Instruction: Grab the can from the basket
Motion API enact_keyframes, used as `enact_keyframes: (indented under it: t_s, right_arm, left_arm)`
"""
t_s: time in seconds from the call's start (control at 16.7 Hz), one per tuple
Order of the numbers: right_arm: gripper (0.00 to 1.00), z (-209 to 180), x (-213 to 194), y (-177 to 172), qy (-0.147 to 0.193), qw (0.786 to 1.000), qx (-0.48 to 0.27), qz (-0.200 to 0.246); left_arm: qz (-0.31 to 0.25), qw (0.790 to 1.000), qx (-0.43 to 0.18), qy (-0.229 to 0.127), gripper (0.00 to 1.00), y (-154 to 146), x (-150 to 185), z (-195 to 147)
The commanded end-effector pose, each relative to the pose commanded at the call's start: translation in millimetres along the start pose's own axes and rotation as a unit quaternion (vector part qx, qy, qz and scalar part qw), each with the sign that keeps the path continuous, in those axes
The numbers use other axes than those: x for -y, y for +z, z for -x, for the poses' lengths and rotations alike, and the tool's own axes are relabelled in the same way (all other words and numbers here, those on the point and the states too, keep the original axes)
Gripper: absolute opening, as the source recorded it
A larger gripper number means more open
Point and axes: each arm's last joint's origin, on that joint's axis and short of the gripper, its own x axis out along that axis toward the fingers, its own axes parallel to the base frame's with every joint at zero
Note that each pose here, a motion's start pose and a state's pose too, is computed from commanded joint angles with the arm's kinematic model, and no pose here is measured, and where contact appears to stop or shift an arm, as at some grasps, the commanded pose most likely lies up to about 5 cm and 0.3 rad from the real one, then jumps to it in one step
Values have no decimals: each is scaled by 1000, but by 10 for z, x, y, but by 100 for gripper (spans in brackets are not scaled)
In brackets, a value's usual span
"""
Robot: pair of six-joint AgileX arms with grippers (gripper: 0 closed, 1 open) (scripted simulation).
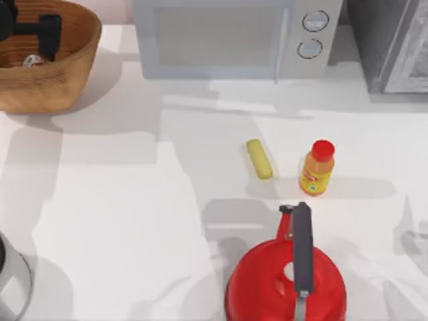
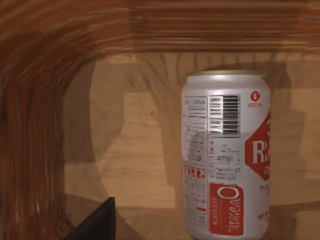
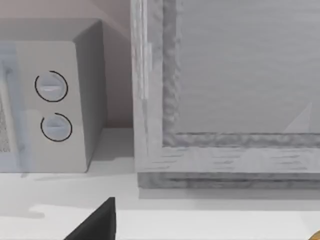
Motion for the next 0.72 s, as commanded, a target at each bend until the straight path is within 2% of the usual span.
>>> enact_keyframes:
  t_s: [0.18, 0.54, 0.72]
  right_arm:
    - [100, 0, 0, 0, 0, 1000, 0, 0]
    - [100, 0, 0, 0, 0, 1000, 0, 0]
    - [100, 0, 0, 0, 0, 1000, 0, 0]
  left_arm:
    - [0, 1000, -15, 0, 100, 28, -29, -164]
    - [-2, 1000, -15, -1, 100, 29, -1, -177]
    - [1, 1000, -15, 1, 100, 17, -30, -370]
